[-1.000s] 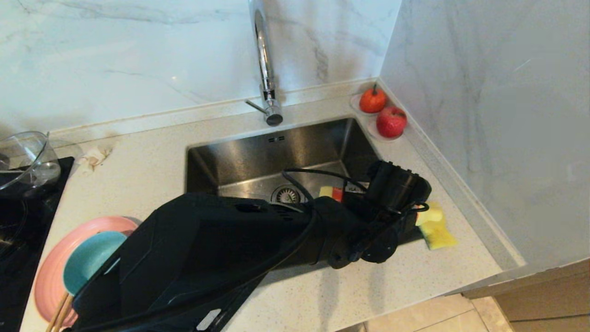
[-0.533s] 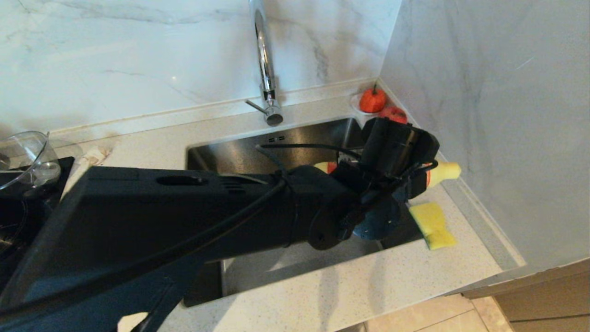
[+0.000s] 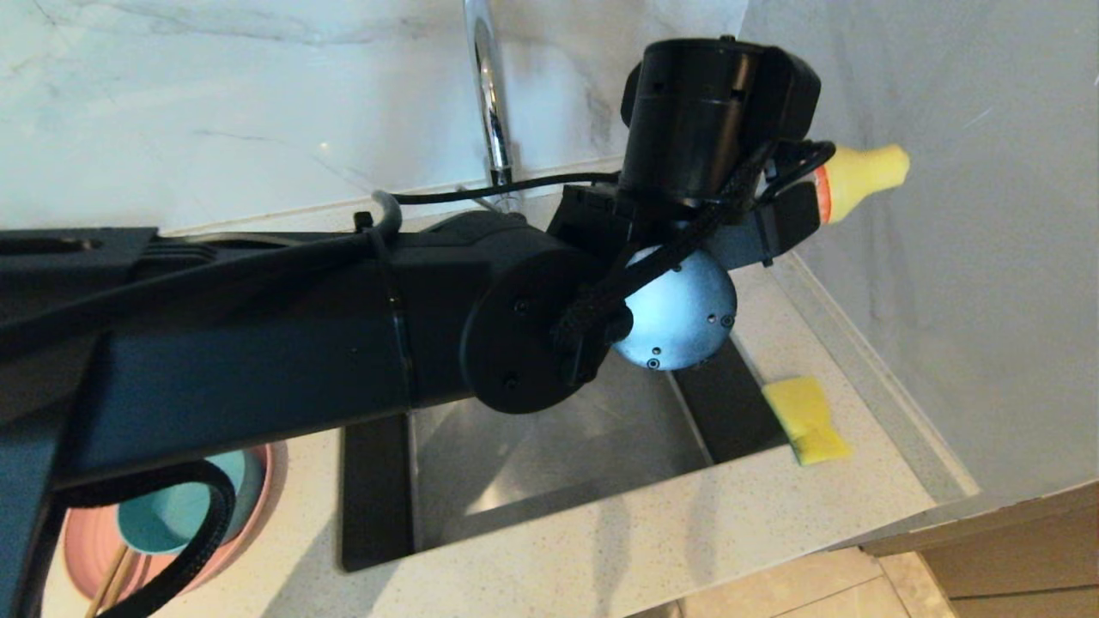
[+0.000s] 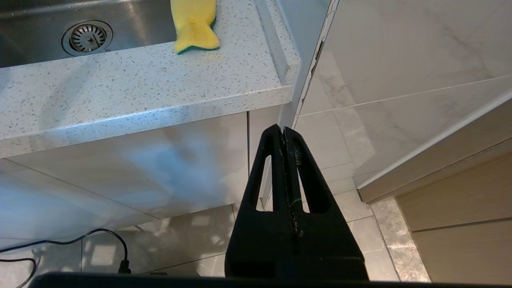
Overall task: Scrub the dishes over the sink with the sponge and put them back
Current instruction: Place the dish soap on the table
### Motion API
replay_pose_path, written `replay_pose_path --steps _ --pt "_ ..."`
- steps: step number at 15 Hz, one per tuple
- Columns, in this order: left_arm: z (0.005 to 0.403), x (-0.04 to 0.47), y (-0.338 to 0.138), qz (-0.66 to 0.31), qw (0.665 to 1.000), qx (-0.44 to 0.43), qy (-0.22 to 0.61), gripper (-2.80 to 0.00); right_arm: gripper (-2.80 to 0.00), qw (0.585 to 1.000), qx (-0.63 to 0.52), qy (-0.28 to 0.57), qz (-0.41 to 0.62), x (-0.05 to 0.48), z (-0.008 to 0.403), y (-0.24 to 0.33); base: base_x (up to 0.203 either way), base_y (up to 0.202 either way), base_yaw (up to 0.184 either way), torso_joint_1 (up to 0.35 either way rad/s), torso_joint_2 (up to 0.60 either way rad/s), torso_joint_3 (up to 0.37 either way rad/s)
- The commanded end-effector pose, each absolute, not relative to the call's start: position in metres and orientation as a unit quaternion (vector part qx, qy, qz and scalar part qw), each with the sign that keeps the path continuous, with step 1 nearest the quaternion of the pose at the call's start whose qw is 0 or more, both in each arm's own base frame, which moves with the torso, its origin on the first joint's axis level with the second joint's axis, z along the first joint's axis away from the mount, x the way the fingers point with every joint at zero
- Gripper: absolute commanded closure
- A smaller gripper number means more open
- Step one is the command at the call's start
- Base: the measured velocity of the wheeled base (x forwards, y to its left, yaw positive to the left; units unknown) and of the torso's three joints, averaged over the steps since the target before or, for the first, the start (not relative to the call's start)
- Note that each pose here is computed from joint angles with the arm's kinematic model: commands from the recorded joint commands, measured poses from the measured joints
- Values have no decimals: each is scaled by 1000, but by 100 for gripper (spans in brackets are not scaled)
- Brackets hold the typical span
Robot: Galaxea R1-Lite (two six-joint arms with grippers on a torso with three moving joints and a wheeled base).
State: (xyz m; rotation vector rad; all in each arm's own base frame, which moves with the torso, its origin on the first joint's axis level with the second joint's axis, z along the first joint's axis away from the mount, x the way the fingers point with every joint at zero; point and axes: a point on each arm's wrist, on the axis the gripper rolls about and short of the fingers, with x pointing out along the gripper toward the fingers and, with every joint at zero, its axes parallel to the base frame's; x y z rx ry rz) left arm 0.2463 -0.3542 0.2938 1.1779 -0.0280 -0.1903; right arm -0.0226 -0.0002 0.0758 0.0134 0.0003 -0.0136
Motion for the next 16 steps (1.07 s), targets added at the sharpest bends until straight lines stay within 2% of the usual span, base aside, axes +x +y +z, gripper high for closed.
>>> replay_pose_path --steps 1,6,16 --pt "311 243 -350 -70 849 522 -39 0 0 1000 7 0 -7 -23 76 0 0 0 0 0 0 0" --pt "338 236 -341 -45 882 461 -86 0 0 1000 7 0 -7 -23 76 0 0 0 0 0 0 0" --pt "424 189 -267 -19 923 354 -152 0 0 1000 7 0 -7 -23 76 0 0 0 0 0 0 0"
